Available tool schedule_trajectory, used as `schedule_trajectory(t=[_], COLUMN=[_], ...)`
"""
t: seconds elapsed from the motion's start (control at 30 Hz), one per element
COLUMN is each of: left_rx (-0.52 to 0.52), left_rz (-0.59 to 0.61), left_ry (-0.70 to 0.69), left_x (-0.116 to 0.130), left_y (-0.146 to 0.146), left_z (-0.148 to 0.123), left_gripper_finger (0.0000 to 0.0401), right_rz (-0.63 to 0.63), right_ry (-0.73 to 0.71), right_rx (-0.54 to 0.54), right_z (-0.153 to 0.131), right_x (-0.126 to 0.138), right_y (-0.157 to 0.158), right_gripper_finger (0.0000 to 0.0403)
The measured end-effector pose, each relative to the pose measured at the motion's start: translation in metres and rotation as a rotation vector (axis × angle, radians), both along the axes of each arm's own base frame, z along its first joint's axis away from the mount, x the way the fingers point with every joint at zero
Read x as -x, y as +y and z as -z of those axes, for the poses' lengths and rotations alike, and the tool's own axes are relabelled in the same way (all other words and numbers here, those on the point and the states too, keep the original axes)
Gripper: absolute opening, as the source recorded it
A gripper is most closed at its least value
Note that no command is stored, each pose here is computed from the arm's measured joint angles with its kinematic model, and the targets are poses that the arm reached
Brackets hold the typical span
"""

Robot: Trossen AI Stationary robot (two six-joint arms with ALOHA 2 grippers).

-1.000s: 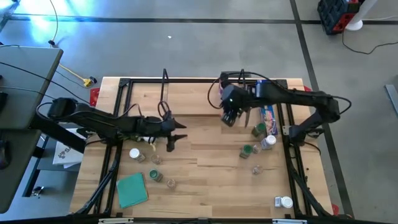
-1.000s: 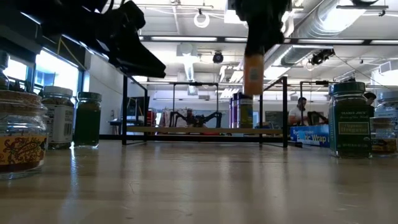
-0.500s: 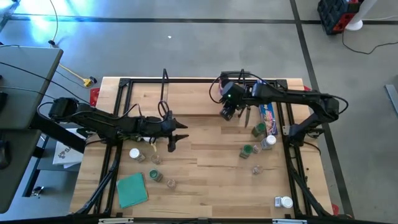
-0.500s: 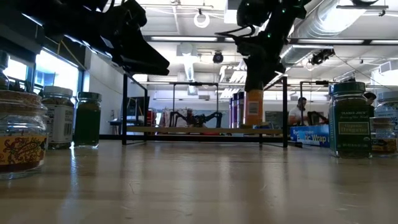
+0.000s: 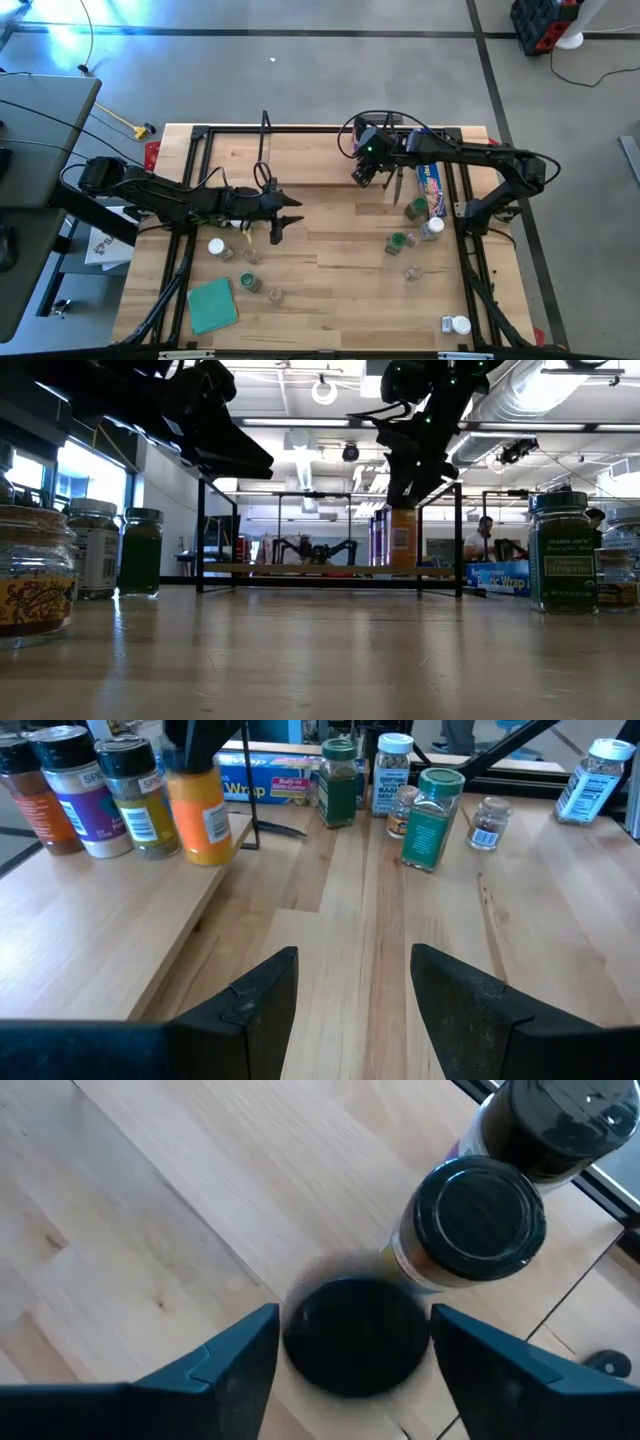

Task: Shelf spices
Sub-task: Put the black orange seasoning bottle on the shelf

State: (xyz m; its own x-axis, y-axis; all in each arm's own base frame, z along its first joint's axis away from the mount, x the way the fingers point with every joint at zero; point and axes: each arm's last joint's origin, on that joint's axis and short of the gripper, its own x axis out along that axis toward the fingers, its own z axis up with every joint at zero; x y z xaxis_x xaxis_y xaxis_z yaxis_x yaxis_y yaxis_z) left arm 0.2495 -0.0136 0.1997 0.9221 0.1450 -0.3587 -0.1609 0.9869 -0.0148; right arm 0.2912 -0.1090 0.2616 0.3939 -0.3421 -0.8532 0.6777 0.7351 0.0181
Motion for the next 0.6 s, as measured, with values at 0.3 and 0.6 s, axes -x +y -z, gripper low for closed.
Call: schedule_trajectory(t=[0.3,0.6], left_rx=[0.000,0.001], left_rz=[0.000,0.000], left_ry=[0.001,-0.004], left_x=[0.000,0.000], left_y=[0.000,0.000], left_z=[0.000,0.000], left_gripper_finger=[0.0190,0.0190], right_rz=[0.013,-0.082], right_ry=[0.006,0.012], right_rx=[0.026,0.061], right_z=[-0.012,-0.039], right_x=[0.001,-0.007], right_y=[0.000,0.026], right_gripper_finger=[0.0264,0.0238])
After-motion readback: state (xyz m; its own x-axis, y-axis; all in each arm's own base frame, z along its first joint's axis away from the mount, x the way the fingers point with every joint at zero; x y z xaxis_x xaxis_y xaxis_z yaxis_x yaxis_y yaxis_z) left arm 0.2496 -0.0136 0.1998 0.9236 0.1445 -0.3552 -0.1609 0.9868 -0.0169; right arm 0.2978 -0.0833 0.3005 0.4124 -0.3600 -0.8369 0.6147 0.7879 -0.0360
